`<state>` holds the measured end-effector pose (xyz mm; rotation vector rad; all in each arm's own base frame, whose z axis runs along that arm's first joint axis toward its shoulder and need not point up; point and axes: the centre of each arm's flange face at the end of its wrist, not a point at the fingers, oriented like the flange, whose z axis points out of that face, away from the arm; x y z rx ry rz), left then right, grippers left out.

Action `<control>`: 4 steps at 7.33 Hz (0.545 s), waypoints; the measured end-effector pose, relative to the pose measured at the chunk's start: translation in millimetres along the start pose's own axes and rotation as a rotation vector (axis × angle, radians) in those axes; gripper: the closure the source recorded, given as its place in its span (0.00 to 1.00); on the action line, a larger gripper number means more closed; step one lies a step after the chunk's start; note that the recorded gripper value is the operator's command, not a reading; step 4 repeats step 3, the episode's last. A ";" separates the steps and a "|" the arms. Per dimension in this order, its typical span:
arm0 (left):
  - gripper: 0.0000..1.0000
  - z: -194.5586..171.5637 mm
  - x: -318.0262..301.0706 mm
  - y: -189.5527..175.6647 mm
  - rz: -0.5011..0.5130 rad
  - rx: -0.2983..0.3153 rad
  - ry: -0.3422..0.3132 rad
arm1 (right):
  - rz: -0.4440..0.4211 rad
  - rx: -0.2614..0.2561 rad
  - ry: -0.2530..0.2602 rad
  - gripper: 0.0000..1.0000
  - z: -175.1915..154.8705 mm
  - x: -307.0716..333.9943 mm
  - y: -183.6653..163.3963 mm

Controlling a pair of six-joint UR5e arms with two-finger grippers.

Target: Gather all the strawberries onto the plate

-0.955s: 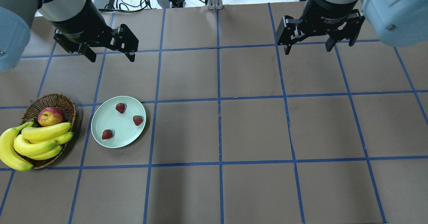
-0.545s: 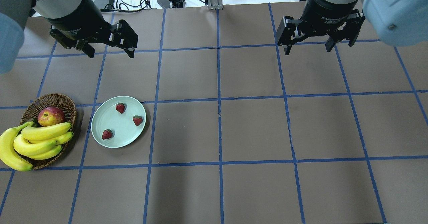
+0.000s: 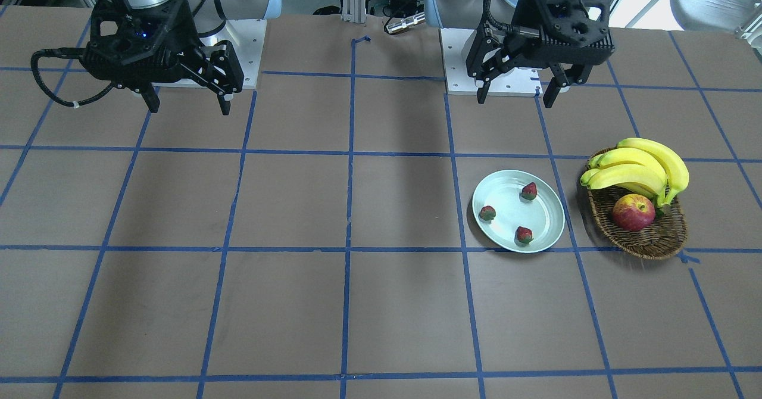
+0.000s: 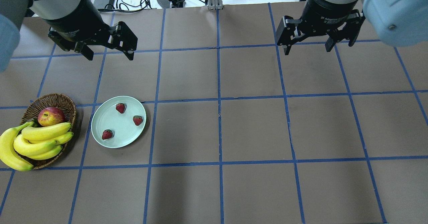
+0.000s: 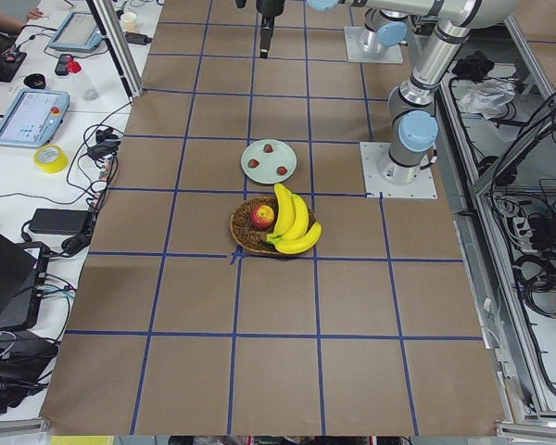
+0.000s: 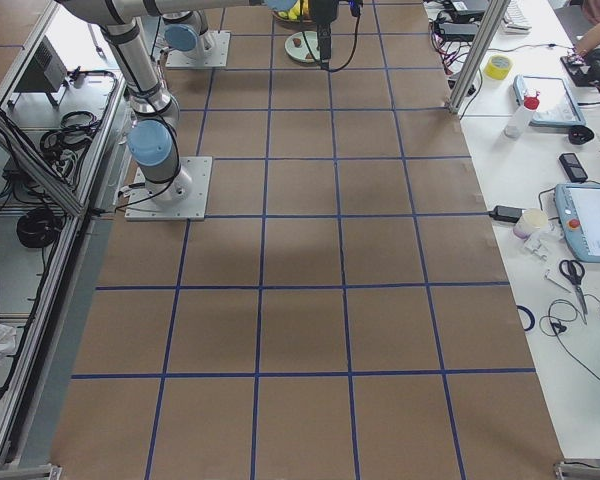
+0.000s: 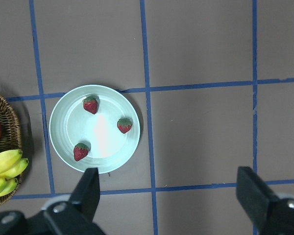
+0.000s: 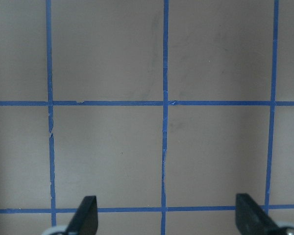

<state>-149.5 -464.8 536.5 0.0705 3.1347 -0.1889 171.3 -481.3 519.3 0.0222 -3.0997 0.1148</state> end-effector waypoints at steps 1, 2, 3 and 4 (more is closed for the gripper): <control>0.00 -0.4 0.0 0.4 0.000 -0.003 0.000 | 0.001 0.000 0.000 0.00 0.0 0.2 -0.2; 0.00 0.0 0.0 0.8 0.000 -0.005 0.000 | 0.001 0.000 0.003 0.00 0.2 0.5 -0.1; 0.00 1.0 0.0 1.2 0.000 -0.008 0.000 | 0.001 -0.002 0.006 0.00 0.6 0.9 0.1; 0.00 1.0 0.0 1.2 0.000 -0.008 0.000 | 0.001 -0.002 0.006 0.00 0.6 0.9 0.1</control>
